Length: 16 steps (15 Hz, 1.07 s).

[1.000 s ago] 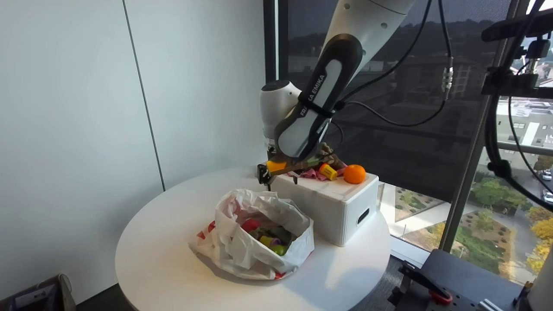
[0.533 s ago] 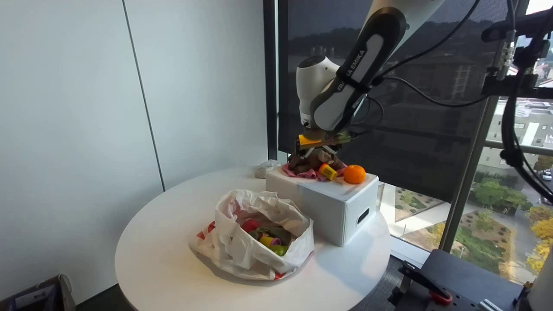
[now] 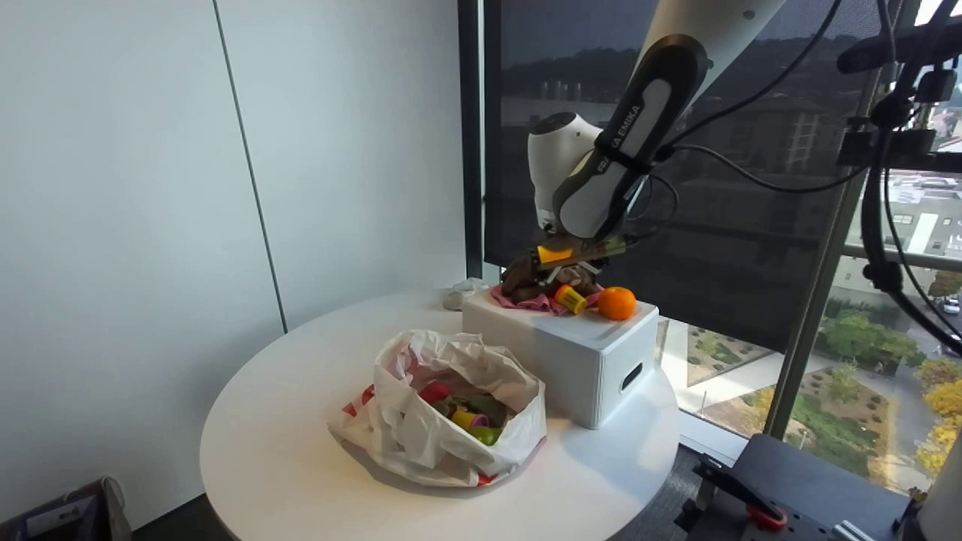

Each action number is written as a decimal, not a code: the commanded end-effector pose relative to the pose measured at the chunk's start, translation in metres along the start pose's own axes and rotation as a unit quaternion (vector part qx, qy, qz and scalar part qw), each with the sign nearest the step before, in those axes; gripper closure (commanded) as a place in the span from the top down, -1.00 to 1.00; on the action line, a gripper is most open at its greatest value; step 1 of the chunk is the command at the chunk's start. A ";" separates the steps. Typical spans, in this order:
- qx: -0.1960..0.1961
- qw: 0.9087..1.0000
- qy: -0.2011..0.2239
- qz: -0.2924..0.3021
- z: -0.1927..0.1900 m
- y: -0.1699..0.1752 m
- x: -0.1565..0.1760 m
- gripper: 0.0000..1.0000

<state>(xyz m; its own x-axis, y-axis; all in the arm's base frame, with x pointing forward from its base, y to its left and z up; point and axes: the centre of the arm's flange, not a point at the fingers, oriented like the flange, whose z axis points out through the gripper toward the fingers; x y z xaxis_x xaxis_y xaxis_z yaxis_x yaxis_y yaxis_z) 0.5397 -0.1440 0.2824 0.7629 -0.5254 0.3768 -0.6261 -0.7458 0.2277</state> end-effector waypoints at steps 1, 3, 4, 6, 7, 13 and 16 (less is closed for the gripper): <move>0.001 1.000 0.019 -0.024 0.020 -0.004 0.018 1.00; 0.002 0.999 0.027 -0.021 0.035 -0.011 0.023 1.00; -0.001 0.999 0.036 -0.019 0.045 -0.015 0.024 1.00; -0.003 0.999 0.037 -0.021 0.060 -0.016 0.028 1.00; -0.004 0.999 0.035 -0.021 0.068 -0.015 0.029 1.00; 0.017 1.000 0.023 -0.006 0.074 -0.010 0.022 0.02; 0.029 0.999 0.024 0.002 0.056 -0.011 0.013 -0.44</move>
<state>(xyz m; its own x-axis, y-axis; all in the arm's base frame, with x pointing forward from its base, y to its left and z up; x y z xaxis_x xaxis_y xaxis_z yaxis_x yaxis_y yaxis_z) 0.5769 -0.1757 0.2206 0.7579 -0.5081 0.4092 -0.6199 -0.7565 0.2087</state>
